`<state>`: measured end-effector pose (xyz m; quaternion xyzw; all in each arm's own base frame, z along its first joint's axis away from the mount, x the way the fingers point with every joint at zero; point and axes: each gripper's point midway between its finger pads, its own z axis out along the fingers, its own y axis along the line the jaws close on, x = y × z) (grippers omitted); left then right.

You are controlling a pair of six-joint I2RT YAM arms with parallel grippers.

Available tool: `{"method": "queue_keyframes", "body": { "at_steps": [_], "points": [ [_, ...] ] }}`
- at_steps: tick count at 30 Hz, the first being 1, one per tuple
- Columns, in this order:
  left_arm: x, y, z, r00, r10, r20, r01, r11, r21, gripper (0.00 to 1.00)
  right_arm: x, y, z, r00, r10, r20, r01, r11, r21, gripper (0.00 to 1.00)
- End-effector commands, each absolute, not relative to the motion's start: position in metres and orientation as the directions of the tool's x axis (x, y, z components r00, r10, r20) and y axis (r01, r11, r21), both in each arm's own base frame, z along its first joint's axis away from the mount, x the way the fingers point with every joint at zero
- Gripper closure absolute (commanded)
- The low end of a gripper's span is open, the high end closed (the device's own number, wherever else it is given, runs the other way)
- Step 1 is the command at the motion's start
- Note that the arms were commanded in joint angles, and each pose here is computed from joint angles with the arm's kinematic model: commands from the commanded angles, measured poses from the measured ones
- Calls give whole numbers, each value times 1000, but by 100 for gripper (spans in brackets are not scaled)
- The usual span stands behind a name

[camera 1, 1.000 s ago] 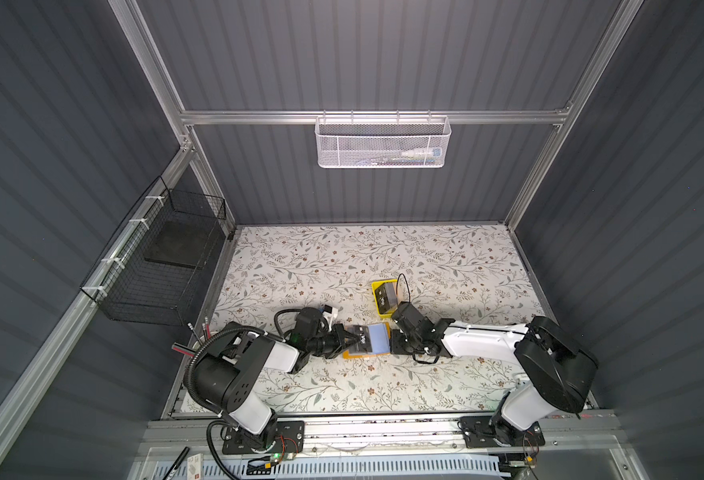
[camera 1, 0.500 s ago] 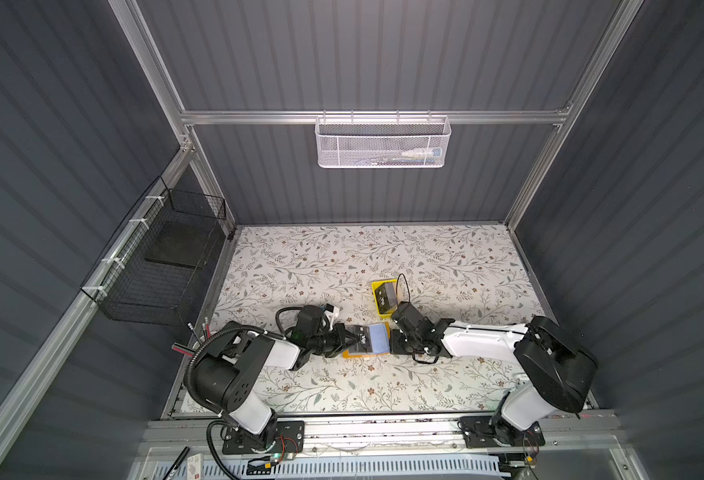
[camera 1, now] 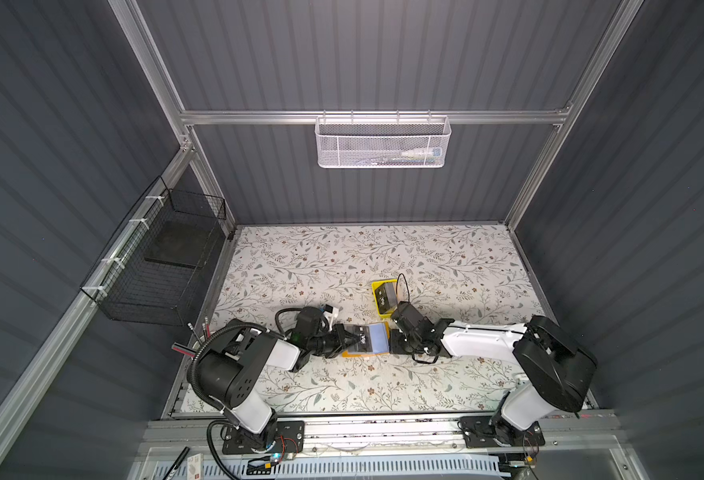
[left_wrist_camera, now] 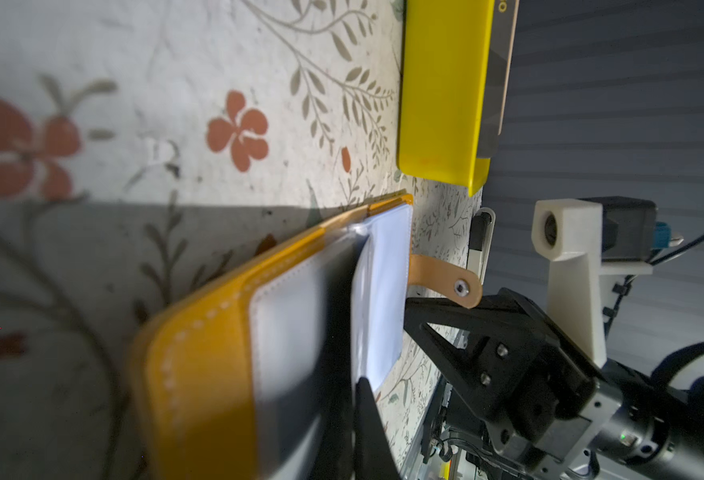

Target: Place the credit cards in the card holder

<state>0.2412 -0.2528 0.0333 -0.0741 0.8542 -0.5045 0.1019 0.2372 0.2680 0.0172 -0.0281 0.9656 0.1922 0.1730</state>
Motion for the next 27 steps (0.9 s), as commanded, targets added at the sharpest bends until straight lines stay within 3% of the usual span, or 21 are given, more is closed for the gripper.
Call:
{"method": "queue_keyframes", "body": {
  "at_steps": [1, 13, 18, 27],
  "points": [
    [236, -250, 24, -967, -249, -55, -70, 468, -881, 100, 224, 265, 1, -957, -10, -291, -113, 934, 339, 90],
    [235, -246, 18, -967, -251, -41, -94, 503, -859, 99, 222, 263, -4, -960, -4, -281, -100, 939, 329, 90],
    [234, -243, 17, -968, -247, -39, -103, 537, -838, 84, 221, 263, -5, -960, -2, -280, -97, 940, 328, 91],
    [232, -232, 14, -972, -232, -35, -125, 637, -761, 70, 220, 262, -7, -960, -6, -279, -98, 944, 316, 90]
  ]
}}
